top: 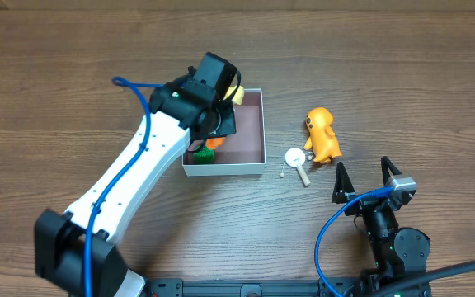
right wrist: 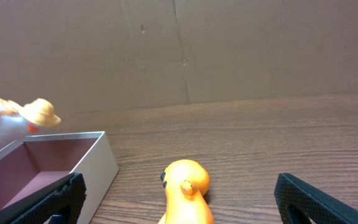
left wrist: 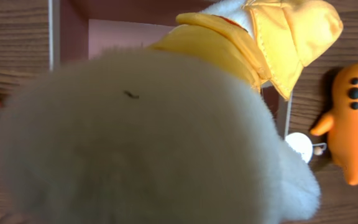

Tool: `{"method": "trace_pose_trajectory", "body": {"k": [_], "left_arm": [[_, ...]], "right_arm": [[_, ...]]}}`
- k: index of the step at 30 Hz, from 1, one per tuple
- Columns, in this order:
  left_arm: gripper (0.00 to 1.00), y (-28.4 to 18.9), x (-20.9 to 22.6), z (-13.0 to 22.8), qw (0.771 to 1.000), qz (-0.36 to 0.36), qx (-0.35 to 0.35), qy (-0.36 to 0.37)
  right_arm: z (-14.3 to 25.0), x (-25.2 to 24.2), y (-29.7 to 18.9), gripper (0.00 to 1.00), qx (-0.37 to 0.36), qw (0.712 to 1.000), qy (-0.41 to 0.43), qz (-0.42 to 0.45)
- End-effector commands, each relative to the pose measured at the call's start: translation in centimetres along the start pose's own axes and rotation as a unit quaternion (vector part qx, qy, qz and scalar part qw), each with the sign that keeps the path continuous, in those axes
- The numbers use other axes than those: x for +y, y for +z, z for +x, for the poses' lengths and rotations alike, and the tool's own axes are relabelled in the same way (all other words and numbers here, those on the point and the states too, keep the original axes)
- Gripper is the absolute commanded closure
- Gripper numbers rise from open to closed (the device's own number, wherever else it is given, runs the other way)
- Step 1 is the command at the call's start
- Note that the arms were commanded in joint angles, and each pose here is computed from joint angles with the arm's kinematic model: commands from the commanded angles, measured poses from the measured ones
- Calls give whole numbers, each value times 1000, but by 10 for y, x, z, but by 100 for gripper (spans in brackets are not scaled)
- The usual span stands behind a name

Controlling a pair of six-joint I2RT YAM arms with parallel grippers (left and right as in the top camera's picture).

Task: Pack container
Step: 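Lift the white duck and carry it over the box, then lower the white duck into the box with the left gripper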

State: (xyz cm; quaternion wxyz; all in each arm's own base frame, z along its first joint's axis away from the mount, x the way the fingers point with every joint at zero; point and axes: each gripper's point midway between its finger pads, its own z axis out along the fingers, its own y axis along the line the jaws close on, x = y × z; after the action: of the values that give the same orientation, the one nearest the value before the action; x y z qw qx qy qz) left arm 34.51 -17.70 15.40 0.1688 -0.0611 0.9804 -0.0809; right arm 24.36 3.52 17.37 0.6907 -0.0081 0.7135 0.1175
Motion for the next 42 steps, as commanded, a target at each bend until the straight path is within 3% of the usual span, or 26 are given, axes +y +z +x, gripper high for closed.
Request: {"method": "trace_pose_trajectory", "body": {"k": [1,5,10,13,17,20,28,33,42], "left_arm": [[92,10,-1,-7,1000,-12,-4,-2],[96,17,4,-9,999,-28,-5,22],[96,15,23,-22,990,-89,-35,107],[89,12,32,-31,978,-121,-50,162],[85,14,24,-36,964,-109,-52,238],[92,14,20,-37,953,-100,-51,280],[95,17,8,-30,934,-64,-35,348],[90,18,2,-27,927,-45,-31,371],[94,18,3,-24,927,-45,-25,372]], "right_arm": [[1,0,0,0,-3,1000,-2,-1],[1,0,0,0,-3,1000,-2,-1],[1,0,0,0,-3,1000,-2,-1],[1,0,0,0,-3,1000,-2,-1],[1,0,0,0,-3,1000,-2,-1],[1,0,0,0,-3,1000,-2,-1],[1,0,0,0,-3,1000,-2,-1],[1,0,0,0,-3,1000,-2,-1],[1,0,0,0,-3,1000,-2,-1]]}}
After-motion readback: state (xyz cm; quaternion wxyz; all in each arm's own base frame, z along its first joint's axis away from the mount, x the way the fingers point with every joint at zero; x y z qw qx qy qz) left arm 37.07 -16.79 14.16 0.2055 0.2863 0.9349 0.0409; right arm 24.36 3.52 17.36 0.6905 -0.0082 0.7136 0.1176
